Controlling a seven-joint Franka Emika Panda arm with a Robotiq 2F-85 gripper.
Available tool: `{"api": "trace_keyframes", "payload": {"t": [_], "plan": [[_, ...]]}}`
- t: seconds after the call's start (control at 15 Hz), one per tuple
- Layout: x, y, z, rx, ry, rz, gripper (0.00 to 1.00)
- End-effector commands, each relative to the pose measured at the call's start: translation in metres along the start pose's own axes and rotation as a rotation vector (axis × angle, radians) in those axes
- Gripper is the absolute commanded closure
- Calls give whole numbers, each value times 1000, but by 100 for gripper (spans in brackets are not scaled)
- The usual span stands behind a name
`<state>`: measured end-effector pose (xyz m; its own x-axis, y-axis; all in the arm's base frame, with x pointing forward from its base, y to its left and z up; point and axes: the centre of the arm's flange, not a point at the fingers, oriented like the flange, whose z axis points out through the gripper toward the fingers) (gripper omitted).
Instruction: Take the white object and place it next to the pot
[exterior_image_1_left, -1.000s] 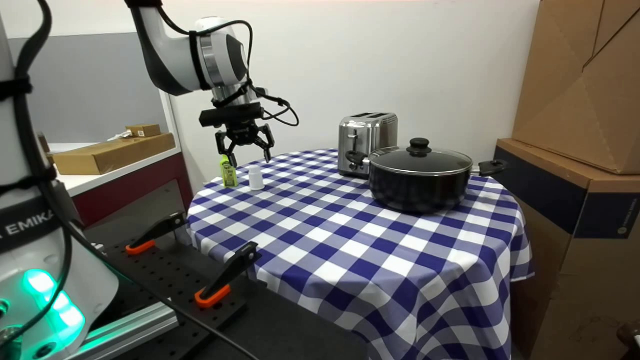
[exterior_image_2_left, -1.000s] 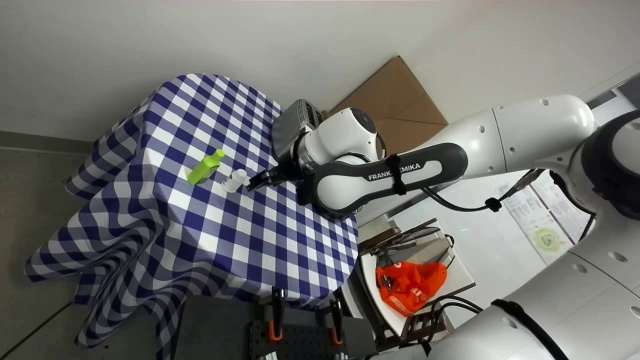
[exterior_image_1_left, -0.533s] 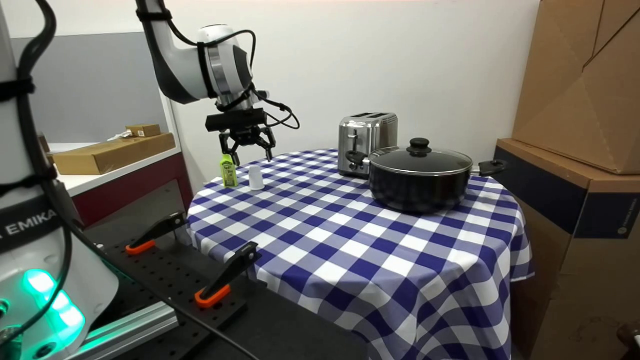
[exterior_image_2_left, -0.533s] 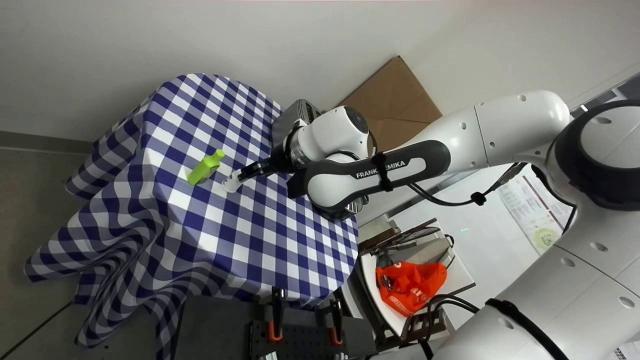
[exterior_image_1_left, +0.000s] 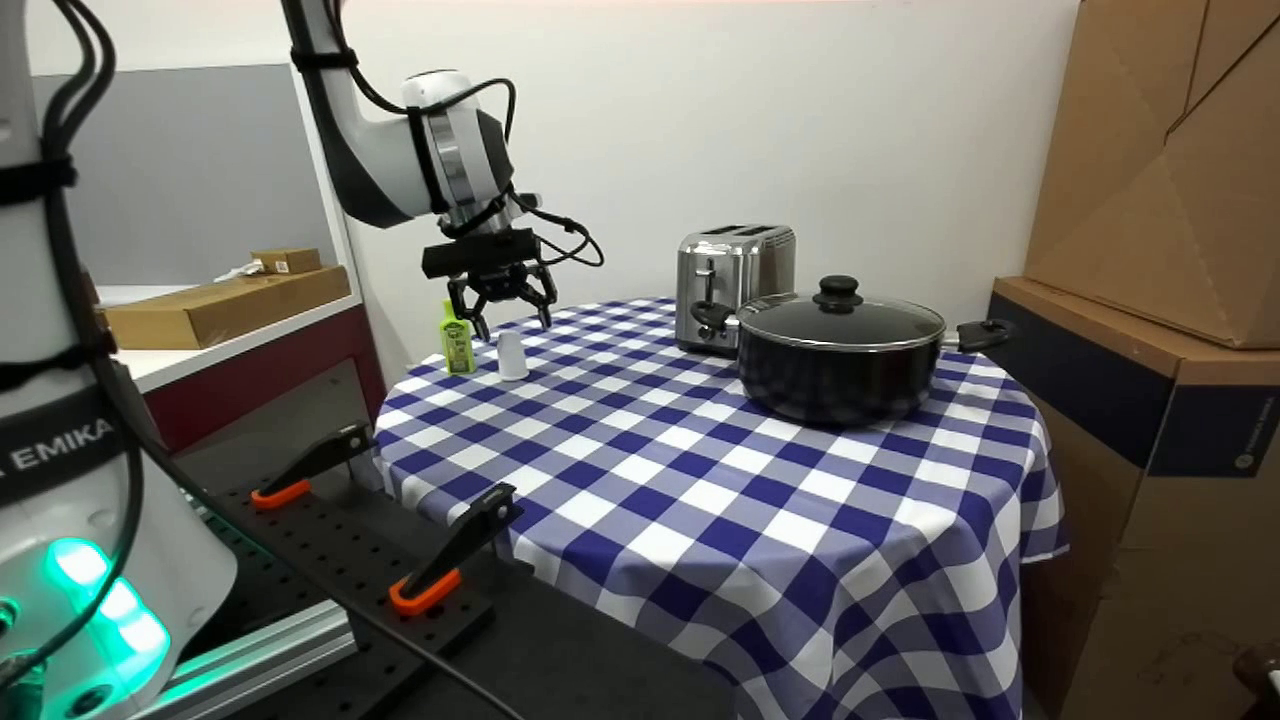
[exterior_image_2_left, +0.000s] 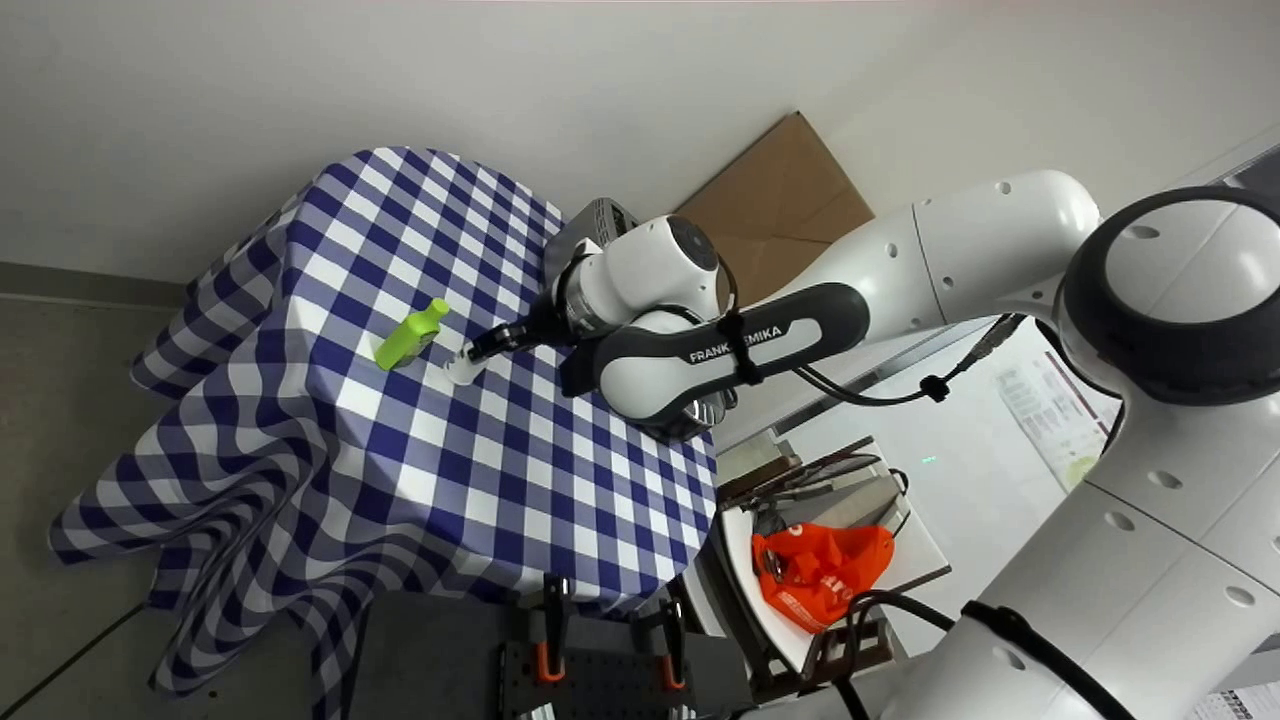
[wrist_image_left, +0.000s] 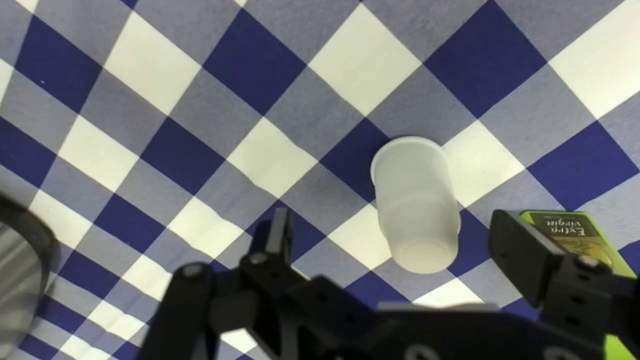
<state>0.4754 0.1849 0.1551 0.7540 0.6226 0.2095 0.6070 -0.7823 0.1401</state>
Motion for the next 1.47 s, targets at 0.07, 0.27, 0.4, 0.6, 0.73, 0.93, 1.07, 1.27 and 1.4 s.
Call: {"api": "trace_keyframes", "payload": {"t": [0.07,0.27,0.4,0.6,0.73,0.93,1.07,1.27,1.4], "plan": [[10,-13,15,2,20,7,40],[10,-21,18,9,14,-4,64],[8,-24,17,16,12,-8,80],[9,-23,-2,57,23,23,84],[9,-17,-22,91,44,72,84],[9,17,-60,103,89,178,84],[4,53,-84,59,137,245,84],[-14,119,-119,-29,186,381,84],[-35,163,-143,-64,191,508,84]]}}
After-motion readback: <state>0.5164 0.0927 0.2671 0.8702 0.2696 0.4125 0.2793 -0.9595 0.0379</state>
